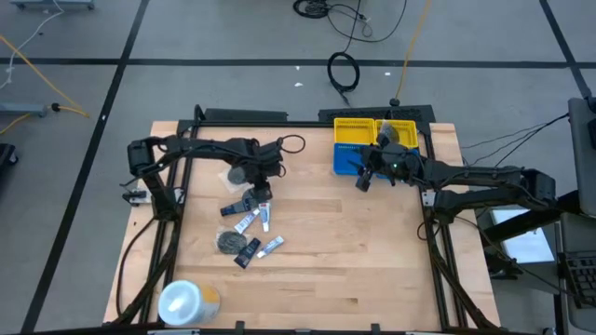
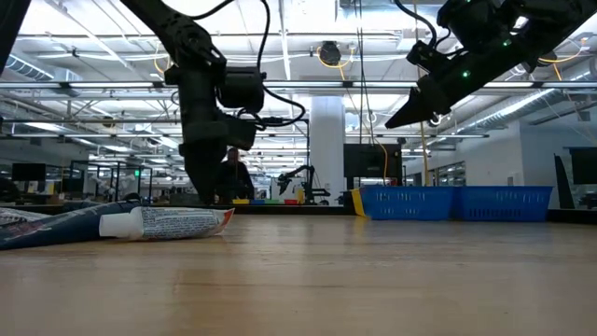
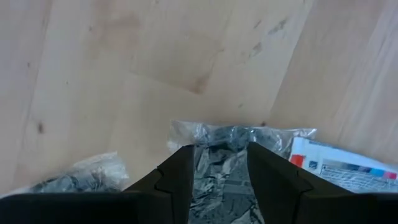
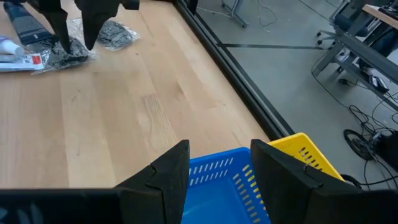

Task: Pick & Place Travel size toiletries
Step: Put the black hairbrush into the right yellow basket

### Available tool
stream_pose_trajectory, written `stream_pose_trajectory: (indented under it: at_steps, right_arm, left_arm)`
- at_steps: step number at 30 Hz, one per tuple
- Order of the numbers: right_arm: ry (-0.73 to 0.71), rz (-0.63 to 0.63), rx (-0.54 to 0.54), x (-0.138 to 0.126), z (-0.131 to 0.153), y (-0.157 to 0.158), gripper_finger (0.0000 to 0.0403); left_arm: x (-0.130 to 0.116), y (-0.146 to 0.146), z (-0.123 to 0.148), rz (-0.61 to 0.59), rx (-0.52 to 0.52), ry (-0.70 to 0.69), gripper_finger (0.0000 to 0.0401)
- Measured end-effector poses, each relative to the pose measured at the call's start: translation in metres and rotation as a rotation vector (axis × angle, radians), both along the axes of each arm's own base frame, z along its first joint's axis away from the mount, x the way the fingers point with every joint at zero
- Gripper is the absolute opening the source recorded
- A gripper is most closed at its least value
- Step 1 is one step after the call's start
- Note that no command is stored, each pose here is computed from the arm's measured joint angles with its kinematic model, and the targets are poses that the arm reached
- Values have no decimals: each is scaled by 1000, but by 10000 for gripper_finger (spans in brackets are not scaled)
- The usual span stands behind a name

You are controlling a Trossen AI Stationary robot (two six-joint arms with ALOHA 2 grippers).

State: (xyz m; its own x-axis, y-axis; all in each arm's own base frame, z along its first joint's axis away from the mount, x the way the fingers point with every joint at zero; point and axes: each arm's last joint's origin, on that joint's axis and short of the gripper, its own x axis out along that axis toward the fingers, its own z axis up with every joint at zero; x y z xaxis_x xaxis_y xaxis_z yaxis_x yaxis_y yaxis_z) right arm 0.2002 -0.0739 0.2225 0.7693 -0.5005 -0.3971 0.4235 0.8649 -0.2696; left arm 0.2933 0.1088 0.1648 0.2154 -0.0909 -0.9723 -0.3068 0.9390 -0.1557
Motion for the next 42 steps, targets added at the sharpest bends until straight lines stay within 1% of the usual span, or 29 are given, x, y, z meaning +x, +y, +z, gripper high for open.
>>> stream_pose_trajectory:
  at_steps: [6,10,14,17,20,22,23,26,32,37,42]
  right_arm:
    - [0,4,0,0,0,1,162]
    - [0,3,1,0,0,1,162]
    - [1,3,1,0,0,1,162]
    - [1,3,1,0,0,1,162]
    - [1,3,1,0,0,1,162]
    - [1,3,1,0,0,1,162]
    - [1,3,1,0,0,1,162]
    - [1,3,1,0,0,1,162]
    - [1,3,1,0,0,1,162]
    - [-4,-1,9,0,0,1,162]
    - [-35,-18,41,1,1,1,162]
  left_arm:
    - [1,5,-10,-7,-8,21,150]
    - [4,5,-24,-21,-42,58,150]
    - [5,5,-34,-70,-92,68,147]
    - [5,5,-35,-81,-95,69,124]
    - [5,4,-31,-78,-86,62,68]
    - [4,4,-27,-78,-75,51,23]
    - [3,4,-25,-75,-71,48,13]
    - [0,3,-15,-67,-35,37,6]
    - [-4,0,16,-31,66,-48,0]
    - [-9,-2,48,30,178,-168,0]
    - [-11,-6,83,130,334,-334,0]
